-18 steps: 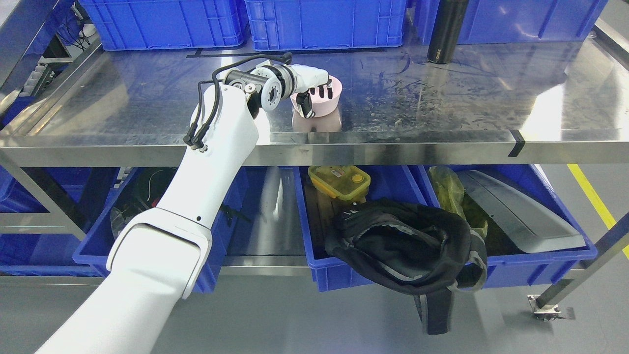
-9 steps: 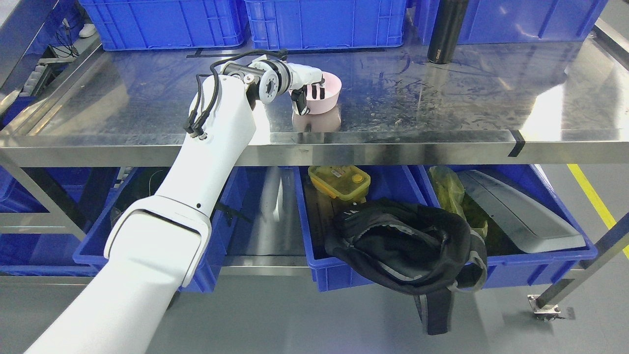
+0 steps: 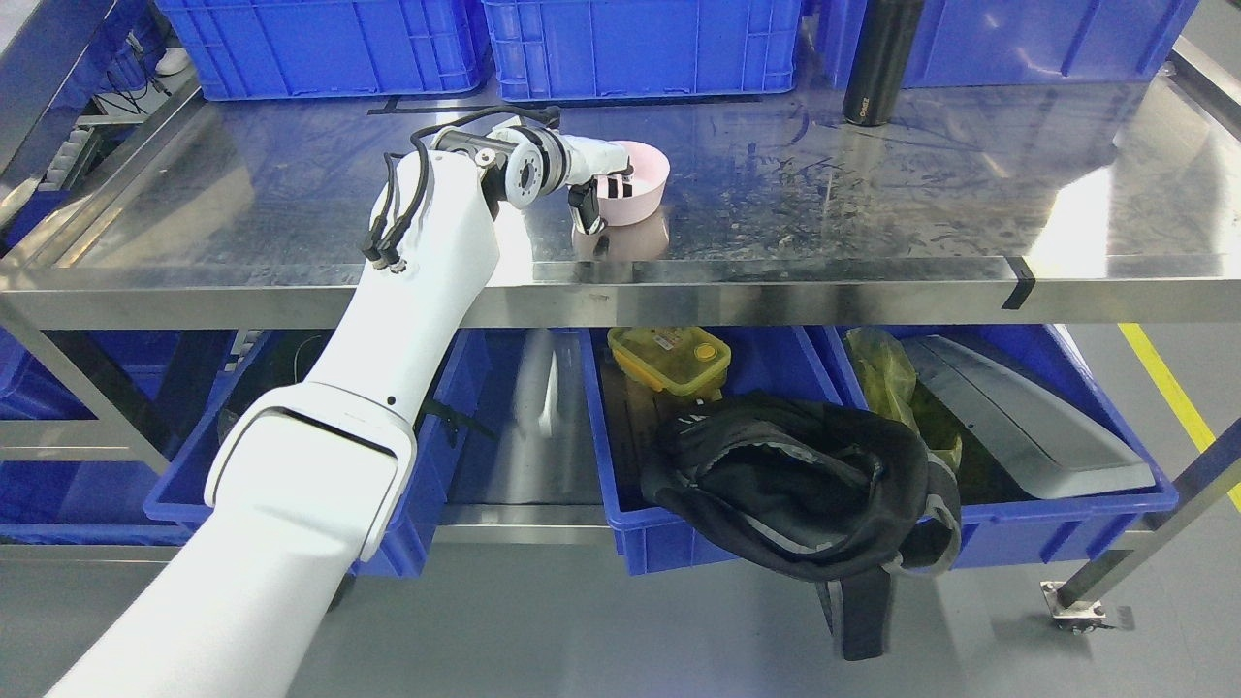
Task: Stack pink IKEA bowl on shelf middle layer
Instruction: 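Close the left hand fingers on the pink bowl's rim, then lift the pink bowl up off the shelf with the left hand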
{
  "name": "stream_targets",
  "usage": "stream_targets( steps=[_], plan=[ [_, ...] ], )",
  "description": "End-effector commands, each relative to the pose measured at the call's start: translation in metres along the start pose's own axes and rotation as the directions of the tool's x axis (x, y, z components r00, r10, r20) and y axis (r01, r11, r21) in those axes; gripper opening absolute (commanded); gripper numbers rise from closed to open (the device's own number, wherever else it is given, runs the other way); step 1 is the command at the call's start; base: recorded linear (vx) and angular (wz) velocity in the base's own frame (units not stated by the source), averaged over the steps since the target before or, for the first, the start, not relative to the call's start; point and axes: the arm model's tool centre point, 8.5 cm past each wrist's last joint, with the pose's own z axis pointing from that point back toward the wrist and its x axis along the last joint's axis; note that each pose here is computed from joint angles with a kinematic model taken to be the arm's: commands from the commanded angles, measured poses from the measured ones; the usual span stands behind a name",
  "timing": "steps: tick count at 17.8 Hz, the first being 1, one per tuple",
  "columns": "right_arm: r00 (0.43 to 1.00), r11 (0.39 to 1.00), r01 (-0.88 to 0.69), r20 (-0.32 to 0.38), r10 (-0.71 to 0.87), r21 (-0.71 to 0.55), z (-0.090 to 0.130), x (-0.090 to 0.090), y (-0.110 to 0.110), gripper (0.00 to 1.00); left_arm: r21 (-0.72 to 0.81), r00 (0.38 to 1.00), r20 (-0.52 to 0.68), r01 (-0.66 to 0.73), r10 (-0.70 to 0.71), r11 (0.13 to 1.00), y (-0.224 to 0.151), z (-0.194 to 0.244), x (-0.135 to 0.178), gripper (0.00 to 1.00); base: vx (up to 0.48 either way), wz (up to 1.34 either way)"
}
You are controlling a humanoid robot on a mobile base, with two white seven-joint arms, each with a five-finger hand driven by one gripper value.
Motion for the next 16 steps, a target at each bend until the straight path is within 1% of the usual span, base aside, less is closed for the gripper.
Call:
stream_targets(
  steps=[1,2,3,5,8,10,14,16],
  plan=[
    [1.0,1.0,-0.002,-0.007,0.002,-0.015,0.0,-0.01,-0.01,1.0,0.02,0.997,0.024,-0.069,0.068,0.997,-0.002,0.004,-0.022,0.12,0.0,0.0],
    [1.0,1.0,-0.002,-0.007,0.002,-0.015,0.0,-0.01,-0.01,1.0,0.04,0.995,0.063,-0.077,0.075,0.996,0.001,0.008,-0.024,0.07,0.0,0.0],
    [1.0,1.0,-0.002,-0.007,0.002,-0.015,0.0,-0.01,-0.01,1.0,0.051,0.993,0.088,-0.087,0.082,0.995,0.001,0.01,-0.026,0.03,0.0,0.0],
    [1.0,1.0,-0.001,-0.007,0.001,-0.016,0.0,-0.01,-0.01,1.0,0.081,0.99,0.109,-0.094,0.085,0.992,0.005,0.014,-0.027,0.02,0.0,0.0],
    [1.0,1.0,-0.002,-0.007,0.002,-0.015,0.0,-0.01,-0.01,1.0,0.182,0.982,0.154,-0.135,0.107,0.974,0.024,0.033,-0.035,0.02,0.0,0.0],
    [1.0,1.0,-0.002,-0.007,0.002,-0.015,0.0,-0.01,-0.01,1.0,0.255,0.974,0.211,-0.132,0.077,0.958,0.028,0.048,-0.041,0.02,0.0,0.0],
    [1.0,1.0,-0.002,-0.007,0.002,-0.015,0.0,-0.01,-0.01,1.0,0.404,0.964,0.264,-0.134,0.025,0.905,0.025,0.081,-0.05,0.03,0.0,0.0],
    [1.0,1.0,-0.001,-0.007,0.001,-0.016,0.0,-0.01,-0.01,1.0,0.49,0.93,0.365,-0.154,-0.042,0.858,0.025,0.1,-0.047,0.01,0.0,0.0]
  ],
)
